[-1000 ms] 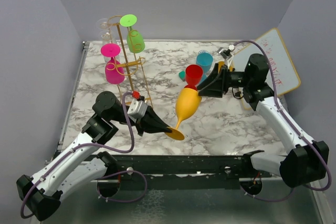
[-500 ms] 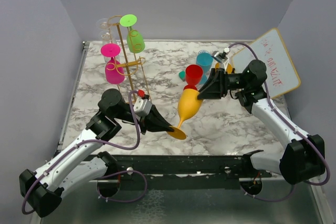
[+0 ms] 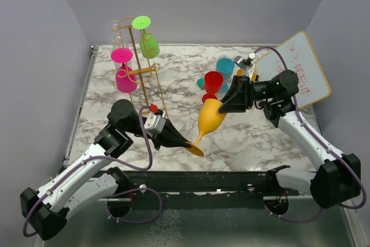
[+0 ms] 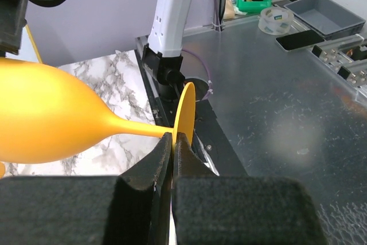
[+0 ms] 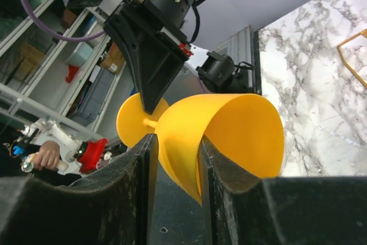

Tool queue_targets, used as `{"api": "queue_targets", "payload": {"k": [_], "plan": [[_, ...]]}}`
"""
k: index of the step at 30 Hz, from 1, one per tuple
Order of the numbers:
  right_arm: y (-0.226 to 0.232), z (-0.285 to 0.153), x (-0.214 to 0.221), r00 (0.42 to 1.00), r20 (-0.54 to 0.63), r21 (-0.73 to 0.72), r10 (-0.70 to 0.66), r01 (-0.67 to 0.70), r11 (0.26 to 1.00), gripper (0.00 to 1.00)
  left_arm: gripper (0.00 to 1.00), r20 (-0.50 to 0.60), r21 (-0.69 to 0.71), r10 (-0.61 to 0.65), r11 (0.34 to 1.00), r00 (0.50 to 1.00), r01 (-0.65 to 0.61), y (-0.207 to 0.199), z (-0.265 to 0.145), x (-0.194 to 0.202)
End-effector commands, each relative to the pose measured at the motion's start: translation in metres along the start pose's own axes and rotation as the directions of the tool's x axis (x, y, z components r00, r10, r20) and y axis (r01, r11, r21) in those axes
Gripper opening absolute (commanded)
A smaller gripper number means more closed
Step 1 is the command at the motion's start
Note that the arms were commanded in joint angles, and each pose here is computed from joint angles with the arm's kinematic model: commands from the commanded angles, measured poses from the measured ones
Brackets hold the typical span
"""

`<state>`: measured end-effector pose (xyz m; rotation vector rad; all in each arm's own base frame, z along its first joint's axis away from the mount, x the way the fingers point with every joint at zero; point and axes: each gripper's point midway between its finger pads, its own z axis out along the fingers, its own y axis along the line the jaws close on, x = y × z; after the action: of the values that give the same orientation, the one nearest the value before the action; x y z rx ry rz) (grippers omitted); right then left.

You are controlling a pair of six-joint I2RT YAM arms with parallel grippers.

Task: Take the wine glass off the wine glass rack
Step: Place the wine glass at the center of the board.

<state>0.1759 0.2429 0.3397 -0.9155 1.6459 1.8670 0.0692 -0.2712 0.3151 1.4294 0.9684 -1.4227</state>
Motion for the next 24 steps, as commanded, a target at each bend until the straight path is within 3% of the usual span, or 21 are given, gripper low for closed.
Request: {"api": "queue_targets", "payload": {"k": [1, 8, 9, 11, 15, 20, 24], "plan": [[0.027, 0.005, 0.009, 0.994, -0.070, -0.068, -0.082, 0.078, 0.995, 0.35, 0.00, -0.009, -0.015, 0.042, 0.999, 0.999, -0.042, 0.003, -0.001, 0.007], [0.029, 0.005, 0.008, 0.992, -0.077, -0.061, -0.100, 0.096, 0.994, 0.08, 0.00, -0.026, -0.100, -0.020, 0.995, 0.999, 0.017, 0.013, -0.003, 0.011], [0.031, 0.005, 0.008, 0.991, -0.077, -0.063, -0.107, 0.102, 0.993, 0.02, 0.08, -0.031, -0.116, -0.032, 0.993, 0.999, 0.028, 0.015, -0.004, 0.013], [0.033, 0.005, 0.006, 0.991, -0.074, -0.060, -0.112, 0.108, 0.992, 0.01, 0.23, -0.033, -0.131, -0.043, 0.991, 0.999, 0.039, 0.015, -0.006, 0.015], [0.025, 0.006, 0.005, 0.994, -0.067, -0.034, -0.089, 0.086, 0.996, 0.01, 0.66, -0.012, -0.227, -0.110, 0.968, 0.994, 0.105, 0.020, -0.011, 0.013], [-0.003, 0.006, 0.012, 0.997, -0.062, 0.072, -0.038, 0.042, 0.997, 0.01, 0.89, -0.023, -0.308, -0.108, 0.947, 0.994, 0.096, 0.020, -0.021, 0.008], [-0.034, 0.001, 0.024, 0.995, -0.090, 0.221, 0.041, -0.020, 0.975, 0.01, 0.94, -0.030, -0.347, -0.123, 0.932, 0.992, 0.105, 0.021, -0.025, 0.006]]}}
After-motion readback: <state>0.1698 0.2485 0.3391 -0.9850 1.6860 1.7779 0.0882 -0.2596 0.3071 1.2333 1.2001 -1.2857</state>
